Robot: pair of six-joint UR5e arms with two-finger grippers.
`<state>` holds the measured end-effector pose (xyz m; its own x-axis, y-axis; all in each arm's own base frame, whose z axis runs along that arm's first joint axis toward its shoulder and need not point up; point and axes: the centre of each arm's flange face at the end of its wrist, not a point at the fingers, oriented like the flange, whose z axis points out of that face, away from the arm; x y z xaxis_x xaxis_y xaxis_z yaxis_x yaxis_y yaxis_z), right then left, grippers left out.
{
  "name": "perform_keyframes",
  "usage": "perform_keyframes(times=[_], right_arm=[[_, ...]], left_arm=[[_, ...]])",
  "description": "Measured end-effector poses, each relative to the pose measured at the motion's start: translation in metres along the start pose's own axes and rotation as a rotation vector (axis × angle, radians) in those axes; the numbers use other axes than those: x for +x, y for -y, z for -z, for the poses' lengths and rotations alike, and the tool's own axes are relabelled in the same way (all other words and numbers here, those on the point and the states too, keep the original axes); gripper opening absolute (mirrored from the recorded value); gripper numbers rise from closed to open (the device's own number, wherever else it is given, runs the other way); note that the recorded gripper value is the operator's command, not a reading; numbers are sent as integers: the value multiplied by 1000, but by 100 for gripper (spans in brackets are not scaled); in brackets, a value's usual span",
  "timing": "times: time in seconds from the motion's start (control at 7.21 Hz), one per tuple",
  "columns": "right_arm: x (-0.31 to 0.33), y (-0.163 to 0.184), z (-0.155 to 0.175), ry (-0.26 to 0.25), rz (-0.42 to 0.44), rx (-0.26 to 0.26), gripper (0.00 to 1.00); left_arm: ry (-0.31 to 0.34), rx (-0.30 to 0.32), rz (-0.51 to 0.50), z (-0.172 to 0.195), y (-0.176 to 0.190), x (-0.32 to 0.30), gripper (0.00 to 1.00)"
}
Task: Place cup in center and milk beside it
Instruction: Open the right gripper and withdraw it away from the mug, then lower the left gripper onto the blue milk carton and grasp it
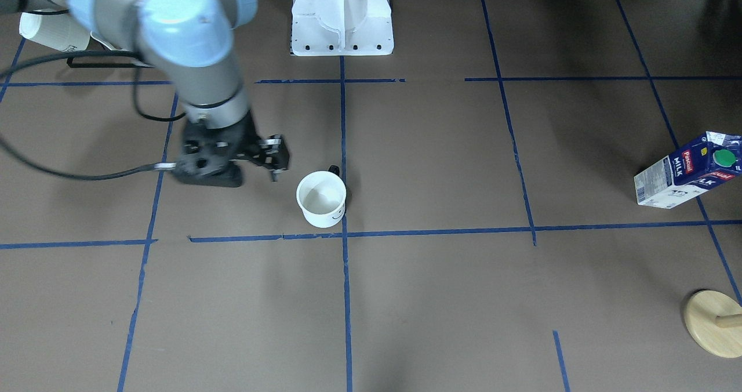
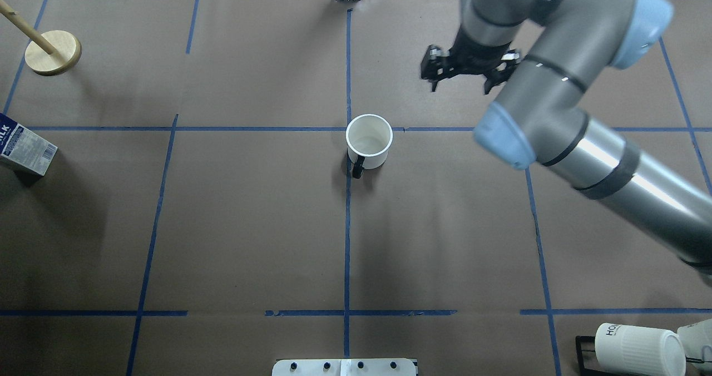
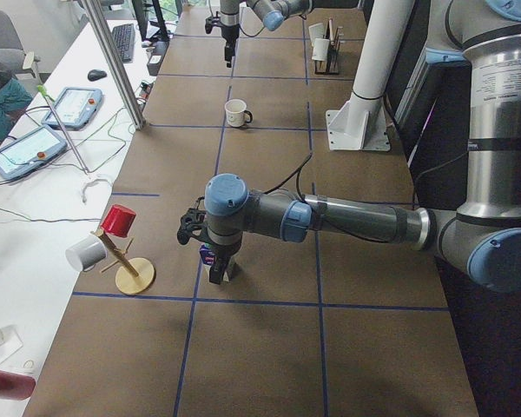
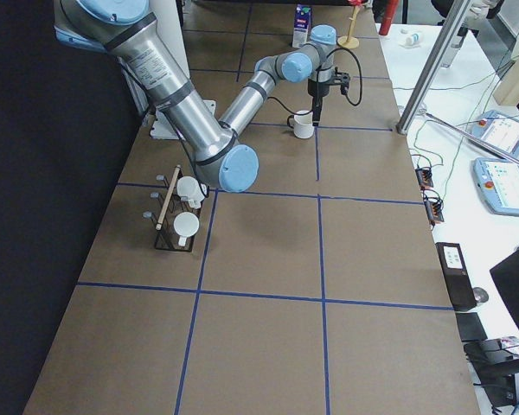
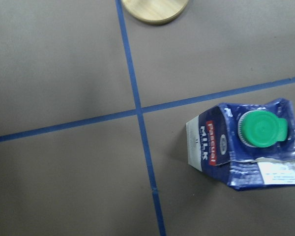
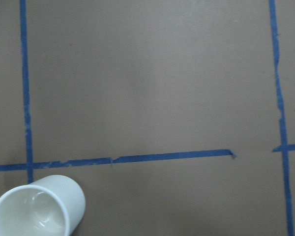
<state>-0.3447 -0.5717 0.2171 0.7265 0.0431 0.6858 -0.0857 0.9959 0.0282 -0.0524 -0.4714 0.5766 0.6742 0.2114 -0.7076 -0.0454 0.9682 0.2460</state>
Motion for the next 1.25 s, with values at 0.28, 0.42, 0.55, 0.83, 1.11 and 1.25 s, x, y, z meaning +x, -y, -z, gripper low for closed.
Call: perform_keyframes(times=[0.28, 0.42, 0.55, 0.83, 1.11, 1.25], right_arm=[[102, 24, 10, -29, 108, 0, 100], [149, 30, 12, -35, 151, -11, 100], [194, 32, 12, -40, 190, -24, 100], [267, 32, 13, -47, 247, -44, 100], [292, 28, 13, -27, 260, -61, 100], [294, 27, 12, -25, 260, -64, 100]], left_arm=[[-34, 26, -5, 11, 26, 17, 100], [-39, 31, -11, 15, 42, 27, 100], [-42, 29, -11, 18, 57, 39, 100], [-47, 13, 20, 16, 87, 71, 100], [-37, -10, 27, 3, 91, 80, 100], [-25, -18, 27, -3, 88, 76, 100]])
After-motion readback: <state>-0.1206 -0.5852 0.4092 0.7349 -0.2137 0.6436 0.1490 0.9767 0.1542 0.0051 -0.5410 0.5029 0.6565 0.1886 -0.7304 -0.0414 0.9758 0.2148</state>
